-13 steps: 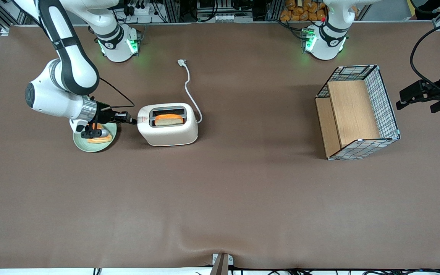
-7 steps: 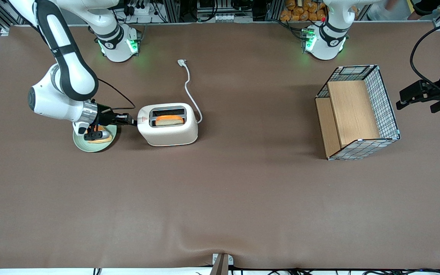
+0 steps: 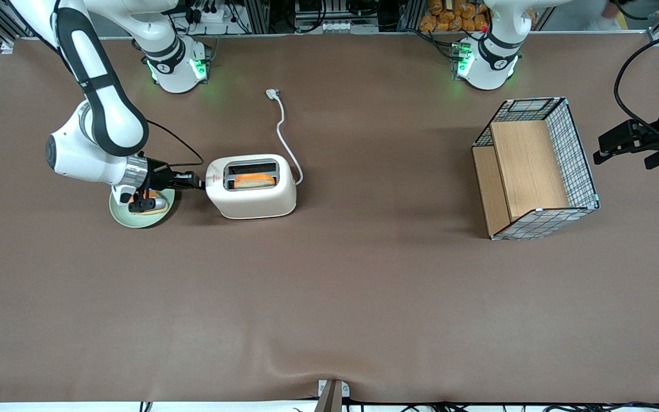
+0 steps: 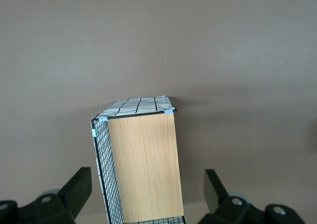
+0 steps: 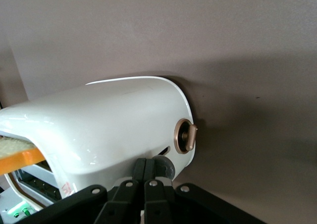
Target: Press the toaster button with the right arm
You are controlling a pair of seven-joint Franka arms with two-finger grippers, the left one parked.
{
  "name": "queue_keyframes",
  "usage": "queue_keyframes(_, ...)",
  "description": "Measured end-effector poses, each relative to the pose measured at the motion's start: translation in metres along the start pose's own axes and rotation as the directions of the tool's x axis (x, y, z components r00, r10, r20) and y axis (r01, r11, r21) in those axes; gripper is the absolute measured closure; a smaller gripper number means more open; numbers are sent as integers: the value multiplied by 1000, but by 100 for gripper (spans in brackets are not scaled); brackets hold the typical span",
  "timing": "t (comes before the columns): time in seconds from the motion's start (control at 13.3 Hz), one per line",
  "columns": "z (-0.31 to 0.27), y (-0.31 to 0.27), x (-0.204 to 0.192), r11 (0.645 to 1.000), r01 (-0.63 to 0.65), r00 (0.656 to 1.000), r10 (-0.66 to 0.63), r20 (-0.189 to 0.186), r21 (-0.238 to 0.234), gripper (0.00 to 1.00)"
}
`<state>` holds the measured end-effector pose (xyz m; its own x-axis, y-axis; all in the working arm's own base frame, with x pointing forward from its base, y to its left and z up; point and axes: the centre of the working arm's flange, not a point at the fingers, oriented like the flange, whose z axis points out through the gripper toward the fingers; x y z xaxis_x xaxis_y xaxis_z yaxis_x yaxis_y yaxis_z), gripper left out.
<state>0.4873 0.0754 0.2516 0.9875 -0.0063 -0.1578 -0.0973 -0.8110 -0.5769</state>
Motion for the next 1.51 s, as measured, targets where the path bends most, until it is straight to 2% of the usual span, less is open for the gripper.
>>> queue_keyframes(0.23,6,8,1,1000,4,1000,-4,1,21,99)
queue_keyframes(1.51,15,21,4,999,4,1000,-4,-1,45,99)
